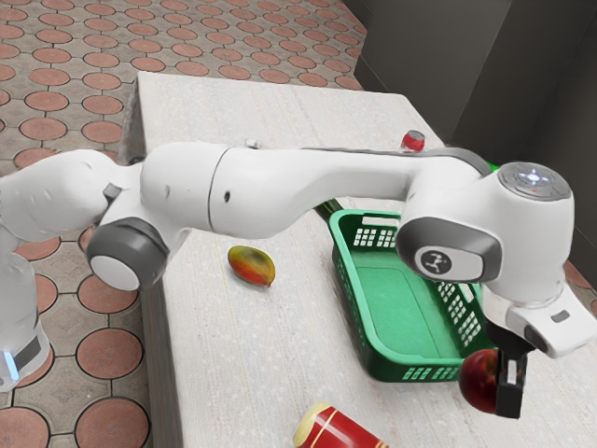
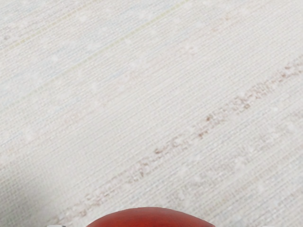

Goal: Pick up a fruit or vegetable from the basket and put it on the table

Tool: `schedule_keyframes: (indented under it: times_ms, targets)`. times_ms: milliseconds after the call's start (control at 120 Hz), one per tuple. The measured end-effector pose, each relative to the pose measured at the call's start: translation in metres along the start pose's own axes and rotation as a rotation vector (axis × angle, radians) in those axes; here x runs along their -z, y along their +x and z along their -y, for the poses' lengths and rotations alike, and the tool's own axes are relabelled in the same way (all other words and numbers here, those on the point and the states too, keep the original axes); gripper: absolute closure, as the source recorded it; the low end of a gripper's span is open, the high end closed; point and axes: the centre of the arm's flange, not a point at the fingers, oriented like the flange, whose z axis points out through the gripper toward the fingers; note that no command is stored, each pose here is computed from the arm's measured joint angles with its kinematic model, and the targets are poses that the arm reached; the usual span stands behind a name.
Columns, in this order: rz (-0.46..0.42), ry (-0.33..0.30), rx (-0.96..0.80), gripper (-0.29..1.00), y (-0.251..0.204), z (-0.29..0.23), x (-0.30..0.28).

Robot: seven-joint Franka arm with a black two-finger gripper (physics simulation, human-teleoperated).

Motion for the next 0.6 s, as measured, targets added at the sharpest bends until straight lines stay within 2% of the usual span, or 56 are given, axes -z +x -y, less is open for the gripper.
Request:
schedule_keyframes:
  times_ms: [300,333,383,600]
  targets:
    - [0.002,-0.021,-0.025,0.27,0.0,-0.015,-0.037]
    - [0.002,-0.024,-0.026,0.19,0.0,-0.016,-0.037]
    - [0.003,-0.028,-0.026,0.13,0.0,-0.016,-0.037]
    - [0.006,-0.047,-0.032,0.03,0.0,-0.022,-0.038]
